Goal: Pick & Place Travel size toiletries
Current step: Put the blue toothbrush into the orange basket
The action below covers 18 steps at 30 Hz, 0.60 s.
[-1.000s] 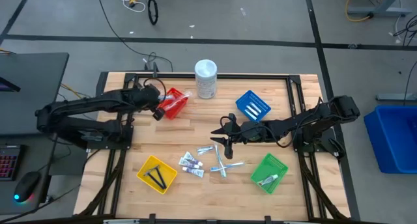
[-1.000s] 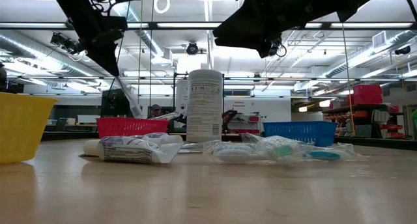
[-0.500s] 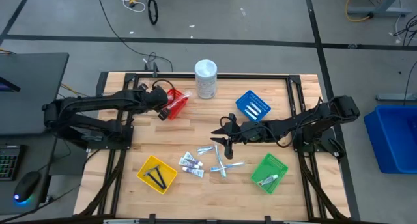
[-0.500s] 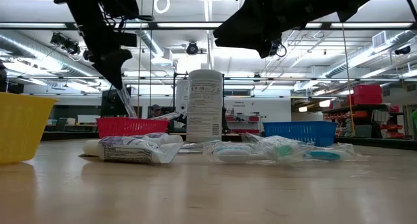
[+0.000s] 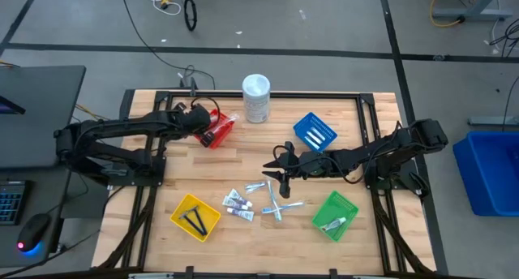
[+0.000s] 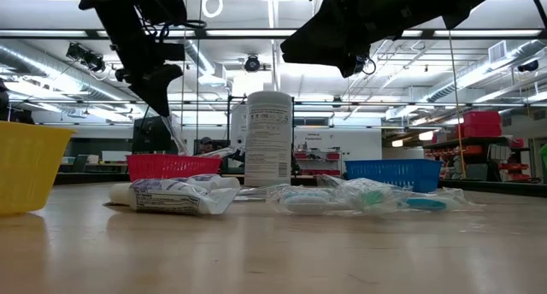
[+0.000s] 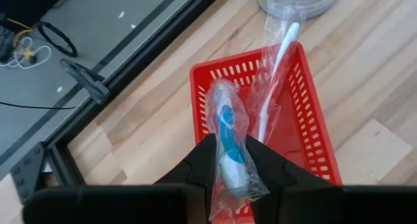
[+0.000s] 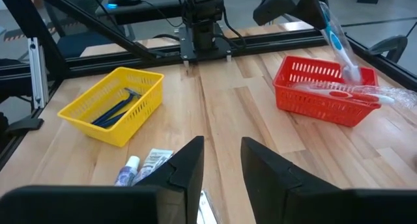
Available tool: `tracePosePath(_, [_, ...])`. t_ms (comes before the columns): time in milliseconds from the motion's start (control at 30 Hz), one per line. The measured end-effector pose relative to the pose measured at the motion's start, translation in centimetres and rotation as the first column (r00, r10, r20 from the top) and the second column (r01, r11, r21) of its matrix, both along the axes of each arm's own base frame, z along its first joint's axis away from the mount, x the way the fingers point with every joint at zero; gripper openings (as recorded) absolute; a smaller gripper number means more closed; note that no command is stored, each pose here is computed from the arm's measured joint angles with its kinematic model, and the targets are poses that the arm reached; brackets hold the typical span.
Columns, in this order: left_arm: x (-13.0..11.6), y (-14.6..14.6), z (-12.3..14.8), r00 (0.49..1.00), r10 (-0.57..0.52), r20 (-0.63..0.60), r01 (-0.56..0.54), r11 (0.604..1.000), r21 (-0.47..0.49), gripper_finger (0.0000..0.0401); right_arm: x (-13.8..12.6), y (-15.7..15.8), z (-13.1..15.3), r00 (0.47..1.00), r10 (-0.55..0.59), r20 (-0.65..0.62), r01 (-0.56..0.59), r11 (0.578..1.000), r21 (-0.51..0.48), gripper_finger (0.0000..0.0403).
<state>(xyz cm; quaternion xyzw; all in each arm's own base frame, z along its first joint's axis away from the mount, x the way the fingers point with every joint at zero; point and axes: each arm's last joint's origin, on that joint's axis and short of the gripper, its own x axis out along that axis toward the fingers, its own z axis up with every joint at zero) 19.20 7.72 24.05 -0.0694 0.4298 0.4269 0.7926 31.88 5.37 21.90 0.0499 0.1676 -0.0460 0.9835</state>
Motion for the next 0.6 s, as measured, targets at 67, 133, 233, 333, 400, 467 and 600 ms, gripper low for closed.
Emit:
tracePosePath(67, [0.02,0.08,0.01,1.000,-0.001,0.009,0.002,1.000,-0.010,0.0072,0.00,0.00,0.00,1.000,0.000,0.000,0.000,1.000,0.000,0.0110])
tracePosePath(133, [0.03,0.11,-0.01,1.000,-0.011,0.013,0.011,1.000,-0.025,0.0081,0.00,0.00,0.00,1.000,0.000,0.000,0.000,1.000,0.000,0.0114])
tracePosePath(233, [-0.01,0.17,-0.06,1.000,-0.023,0.017,0.024,0.998,-0.051,0.0103,0.00,0.00,0.00,1.000,0.000,0.000,0.000,1.000,0.000,0.0121])
tracePosePath(333, [-0.11,0.26,-0.13,1.000,-0.021,0.017,0.022,0.997,-0.070,0.0138,0.00,0.00,0.00,1.000,0.000,0.000,0.000,1.000,0.000,0.0128])
tracePosePath(400, [-0.14,0.25,-0.15,1.000,-0.019,0.016,0.021,0.997,-0.075,0.0163,0.00,0.00,0.00,1.000,0.000,0.000,0.000,1.000,0.000,0.0132])
tracePosePath(467, [-0.17,0.22,-0.18,1.000,-0.023,0.012,0.024,0.996,-0.081,0.0186,0.00,0.00,0.00,1.000,0.000,0.000,0.000,1.000,0.000,0.0135])
tracePosePath(600, [-0.15,0.12,-0.21,0.999,-0.049,0.016,0.051,0.993,-0.107,0.0216,0.00,0.00,0.00,1.000,0.000,0.000,0.000,1.000,0.000,0.0139])
